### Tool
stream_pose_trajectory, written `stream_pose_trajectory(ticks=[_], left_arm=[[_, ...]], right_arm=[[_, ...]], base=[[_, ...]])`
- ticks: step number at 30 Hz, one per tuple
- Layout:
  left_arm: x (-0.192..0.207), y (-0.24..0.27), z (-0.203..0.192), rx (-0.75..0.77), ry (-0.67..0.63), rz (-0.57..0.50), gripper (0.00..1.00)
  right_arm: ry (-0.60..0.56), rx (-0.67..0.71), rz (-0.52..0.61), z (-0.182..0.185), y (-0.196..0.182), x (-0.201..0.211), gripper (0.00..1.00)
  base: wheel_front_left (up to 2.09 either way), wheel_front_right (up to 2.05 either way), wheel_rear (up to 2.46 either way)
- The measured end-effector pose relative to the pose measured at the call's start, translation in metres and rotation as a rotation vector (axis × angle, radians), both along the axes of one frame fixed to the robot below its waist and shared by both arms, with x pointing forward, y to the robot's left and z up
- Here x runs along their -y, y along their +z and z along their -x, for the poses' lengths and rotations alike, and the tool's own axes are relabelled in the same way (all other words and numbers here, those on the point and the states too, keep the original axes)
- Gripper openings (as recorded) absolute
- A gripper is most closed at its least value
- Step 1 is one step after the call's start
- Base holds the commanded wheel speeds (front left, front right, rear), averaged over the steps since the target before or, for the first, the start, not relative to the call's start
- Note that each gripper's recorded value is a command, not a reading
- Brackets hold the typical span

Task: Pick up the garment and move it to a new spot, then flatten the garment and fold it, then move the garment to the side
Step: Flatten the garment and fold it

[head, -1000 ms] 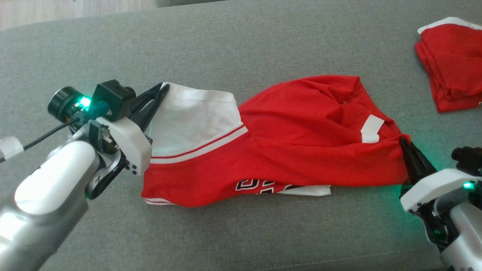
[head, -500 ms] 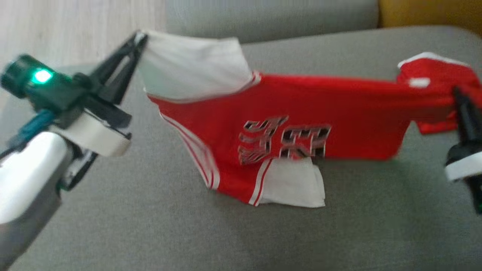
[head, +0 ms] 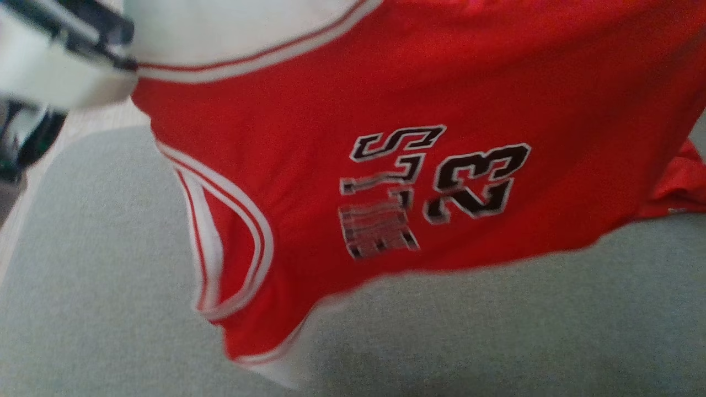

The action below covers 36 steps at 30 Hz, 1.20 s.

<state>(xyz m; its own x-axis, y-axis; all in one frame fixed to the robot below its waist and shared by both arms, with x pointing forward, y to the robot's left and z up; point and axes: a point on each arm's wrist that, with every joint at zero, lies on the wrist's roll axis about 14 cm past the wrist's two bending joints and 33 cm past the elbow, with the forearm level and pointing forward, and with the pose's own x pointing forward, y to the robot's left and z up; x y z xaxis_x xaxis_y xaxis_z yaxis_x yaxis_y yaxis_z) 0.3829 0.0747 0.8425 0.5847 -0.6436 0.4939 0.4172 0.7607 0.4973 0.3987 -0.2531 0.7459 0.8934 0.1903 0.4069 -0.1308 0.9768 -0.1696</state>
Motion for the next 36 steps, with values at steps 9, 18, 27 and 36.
stream_pose_trajectory(ticks=[9, 18, 27, 36], left_arm=[[-0.034, -0.063, -0.118, -0.204, 0.209, -0.081, 0.0], [-0.041, -0.055, -0.187, -0.02, 0.304, -0.089, 0.0], [-0.014, -0.066, -0.158, 0.031, 0.136, -0.079, 0.0], [-0.018, -0.264, -0.08, -0.438, 0.043, -0.126, 0.0]], right_arm=[[0.013, -0.206, -0.051, -0.105, -0.04, -0.015, 0.0], [0.025, -0.036, -0.051, -0.189, -0.034, -0.033, 0.0], [0.045, -0.136, 0.034, -0.22, -0.092, -0.046, 0.0], [0.052, -0.504, -0.009, -0.161, -0.248, -0.039, 0.0]], base=[[0.0, 0.0, 0.0], [0.0, 0.0, 0.0], [0.0, 0.0, 0.0], [0.0, 0.0, 0.0]])
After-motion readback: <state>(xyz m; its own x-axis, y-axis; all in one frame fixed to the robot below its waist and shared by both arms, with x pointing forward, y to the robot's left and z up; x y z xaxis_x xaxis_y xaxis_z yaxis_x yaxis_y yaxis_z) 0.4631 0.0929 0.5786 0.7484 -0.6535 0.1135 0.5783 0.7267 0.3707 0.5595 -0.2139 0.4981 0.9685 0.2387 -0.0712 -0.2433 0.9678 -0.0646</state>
